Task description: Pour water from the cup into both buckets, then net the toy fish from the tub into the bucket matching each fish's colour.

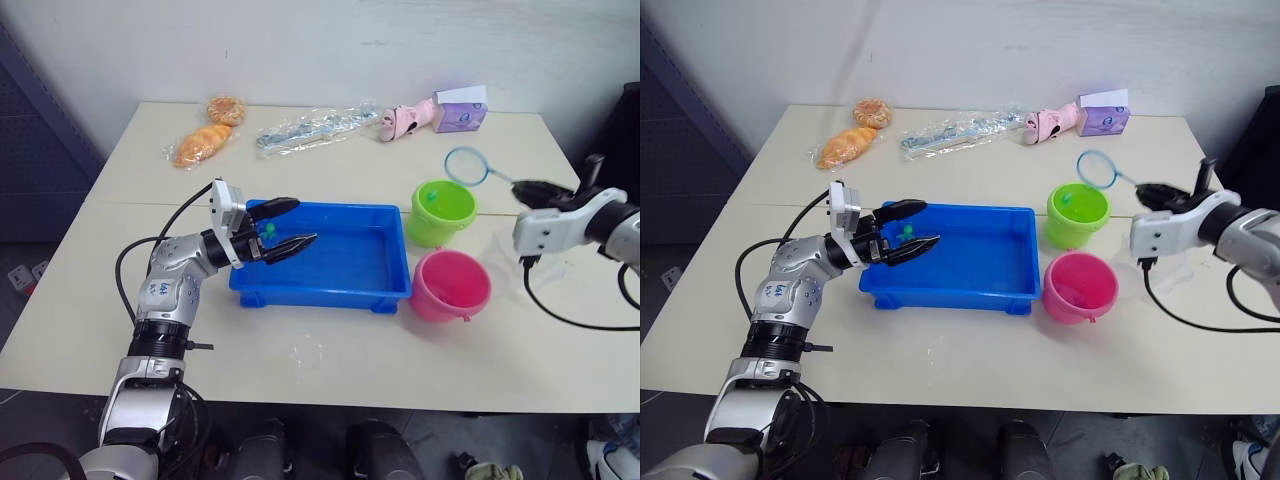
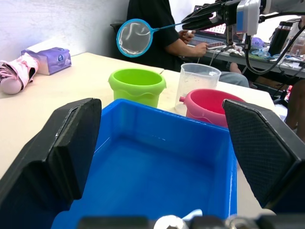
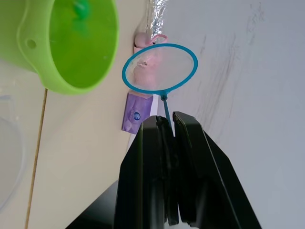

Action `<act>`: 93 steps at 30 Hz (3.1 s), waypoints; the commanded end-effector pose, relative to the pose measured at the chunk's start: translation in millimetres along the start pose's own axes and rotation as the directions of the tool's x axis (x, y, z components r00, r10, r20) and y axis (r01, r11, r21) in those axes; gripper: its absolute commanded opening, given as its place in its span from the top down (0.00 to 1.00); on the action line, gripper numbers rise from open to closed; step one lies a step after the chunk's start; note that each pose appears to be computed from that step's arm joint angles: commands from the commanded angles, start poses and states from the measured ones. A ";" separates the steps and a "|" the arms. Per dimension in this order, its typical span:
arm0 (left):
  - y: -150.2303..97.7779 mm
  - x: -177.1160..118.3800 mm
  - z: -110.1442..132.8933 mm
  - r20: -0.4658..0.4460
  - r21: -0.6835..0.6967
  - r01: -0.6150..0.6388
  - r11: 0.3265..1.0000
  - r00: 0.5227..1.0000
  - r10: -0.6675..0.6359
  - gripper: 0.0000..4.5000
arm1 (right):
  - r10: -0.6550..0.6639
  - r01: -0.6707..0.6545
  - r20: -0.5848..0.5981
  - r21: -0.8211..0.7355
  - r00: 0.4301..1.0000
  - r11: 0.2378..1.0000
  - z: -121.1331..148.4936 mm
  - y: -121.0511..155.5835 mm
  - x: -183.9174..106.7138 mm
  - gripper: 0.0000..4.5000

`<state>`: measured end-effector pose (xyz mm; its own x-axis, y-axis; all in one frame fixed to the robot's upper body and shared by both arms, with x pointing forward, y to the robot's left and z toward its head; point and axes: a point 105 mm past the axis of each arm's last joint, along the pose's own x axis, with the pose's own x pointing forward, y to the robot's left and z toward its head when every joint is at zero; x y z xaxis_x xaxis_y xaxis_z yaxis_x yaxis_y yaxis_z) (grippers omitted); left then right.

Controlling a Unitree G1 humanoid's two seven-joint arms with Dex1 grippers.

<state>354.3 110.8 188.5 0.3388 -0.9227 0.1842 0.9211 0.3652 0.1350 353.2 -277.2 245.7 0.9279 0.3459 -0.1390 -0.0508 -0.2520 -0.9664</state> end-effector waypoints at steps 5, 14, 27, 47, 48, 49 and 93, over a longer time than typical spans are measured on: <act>0.0 -4.2 11.1 0.015 0.060 -0.001 0.998 1.000 0.000 0.03 | -0.096 0.093 0.024 0.097 0.995 0.991 4.8 -19.0 -5.5 1.00; 13.2 -50.9 21.6 -0.010 0.099 -0.101 0.990 0.995 0.102 0.03 | -0.167 -0.267 0.388 0.833 0.907 0.484 111.4 -28.7 20.0 1.00; 18.5 -143.7 21.7 -0.169 0.148 -0.307 0.940 0.929 0.330 0.03 | 0.210 -0.517 0.492 0.852 0.845 0.084 202.4 27.1 75.7 1.00; 11.9 -139.1 18.1 -0.193 0.145 -0.298 0.944 0.927 0.322 0.03 | 0.038 -0.510 0.509 0.858 0.860 0.063 247.9 -2.5 139.0 1.00; 12.4 -138.7 18.0 -0.194 0.145 -0.297 0.944 0.927 0.321 0.03 | 0.022 -0.526 0.526 0.849 0.850 0.053 250.9 -3.9 136.7 1.00; 12.7 -138.4 17.9 -0.194 0.144 -0.296 0.944 0.927 0.321 0.03 | 0.011 -0.537 0.537 0.842 0.843 0.045 252.8 -4.8 135.2 1.00; 0.5 -14.0 18.9 -0.007 0.073 0.048 0.996 0.999 -0.048 0.03 | -0.057 0.181 -0.174 0.887 0.983 0.426 16.9 6.2 -42.4 1.00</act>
<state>347.4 131.0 193.1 0.3218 -0.9349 0.1500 0.9241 0.3446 0.1651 300.7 -272.2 230.6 0.9642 0.2417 -0.1093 -0.2631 0.8192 -0.5096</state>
